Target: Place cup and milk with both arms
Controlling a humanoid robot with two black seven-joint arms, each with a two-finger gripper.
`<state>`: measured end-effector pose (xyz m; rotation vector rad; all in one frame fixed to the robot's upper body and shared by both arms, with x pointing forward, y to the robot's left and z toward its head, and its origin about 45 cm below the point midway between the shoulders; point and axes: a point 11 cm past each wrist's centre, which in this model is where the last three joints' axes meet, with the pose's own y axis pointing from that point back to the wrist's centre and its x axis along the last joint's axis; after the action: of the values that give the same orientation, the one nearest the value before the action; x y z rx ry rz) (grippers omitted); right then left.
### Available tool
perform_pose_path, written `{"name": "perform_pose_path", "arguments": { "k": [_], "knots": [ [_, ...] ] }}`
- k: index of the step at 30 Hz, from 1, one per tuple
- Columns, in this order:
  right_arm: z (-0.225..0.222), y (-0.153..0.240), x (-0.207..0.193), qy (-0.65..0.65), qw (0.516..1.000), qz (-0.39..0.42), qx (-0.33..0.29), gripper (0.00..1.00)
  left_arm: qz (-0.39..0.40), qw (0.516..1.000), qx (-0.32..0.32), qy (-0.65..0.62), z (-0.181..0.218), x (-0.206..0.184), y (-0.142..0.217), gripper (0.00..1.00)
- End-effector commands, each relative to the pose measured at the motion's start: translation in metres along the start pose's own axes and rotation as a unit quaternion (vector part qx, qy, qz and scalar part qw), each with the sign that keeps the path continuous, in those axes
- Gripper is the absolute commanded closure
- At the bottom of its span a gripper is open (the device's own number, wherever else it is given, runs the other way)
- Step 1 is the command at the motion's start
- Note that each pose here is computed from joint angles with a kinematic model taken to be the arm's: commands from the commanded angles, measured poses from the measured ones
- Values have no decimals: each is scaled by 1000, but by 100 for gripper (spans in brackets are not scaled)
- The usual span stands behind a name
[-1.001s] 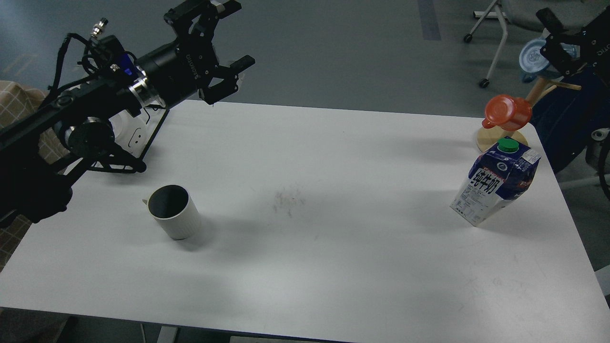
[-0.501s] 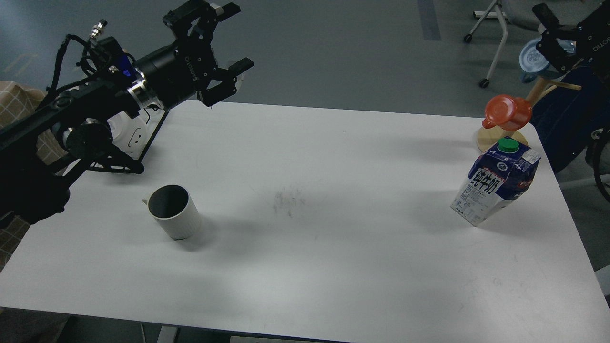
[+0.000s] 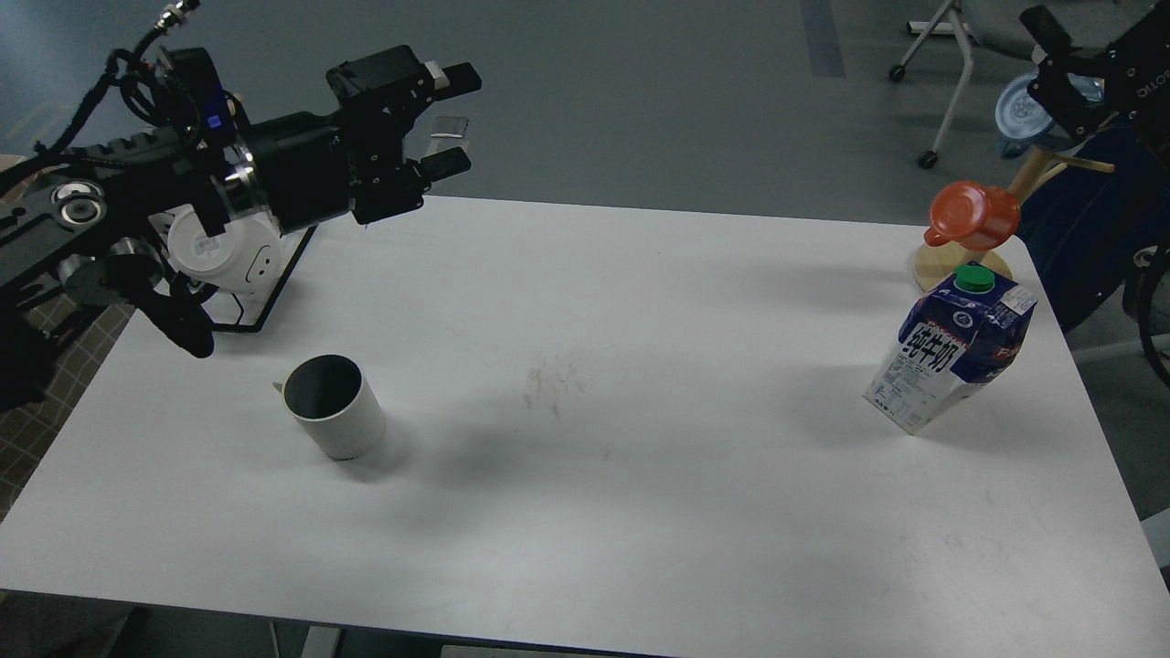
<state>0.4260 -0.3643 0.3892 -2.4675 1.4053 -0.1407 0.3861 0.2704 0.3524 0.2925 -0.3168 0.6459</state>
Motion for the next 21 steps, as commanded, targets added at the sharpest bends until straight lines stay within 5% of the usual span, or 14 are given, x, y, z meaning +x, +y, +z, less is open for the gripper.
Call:
{"name": "perform_pose_path", "arguments": {
  "k": [1,9,21],
  "knots": [
    [0,0,-1,-1,1000,-1,0,0,-3,995,52,-87,1,6,25,2],
    [2,-1,-3,-4,1000,-3,2,0,-15,960,173,-220,-16,13,83,3],
    [4,-3,-6,-8,1000,-6,2,0,-127,898,242,-344,-63,-14,114,3]
  ]
}}
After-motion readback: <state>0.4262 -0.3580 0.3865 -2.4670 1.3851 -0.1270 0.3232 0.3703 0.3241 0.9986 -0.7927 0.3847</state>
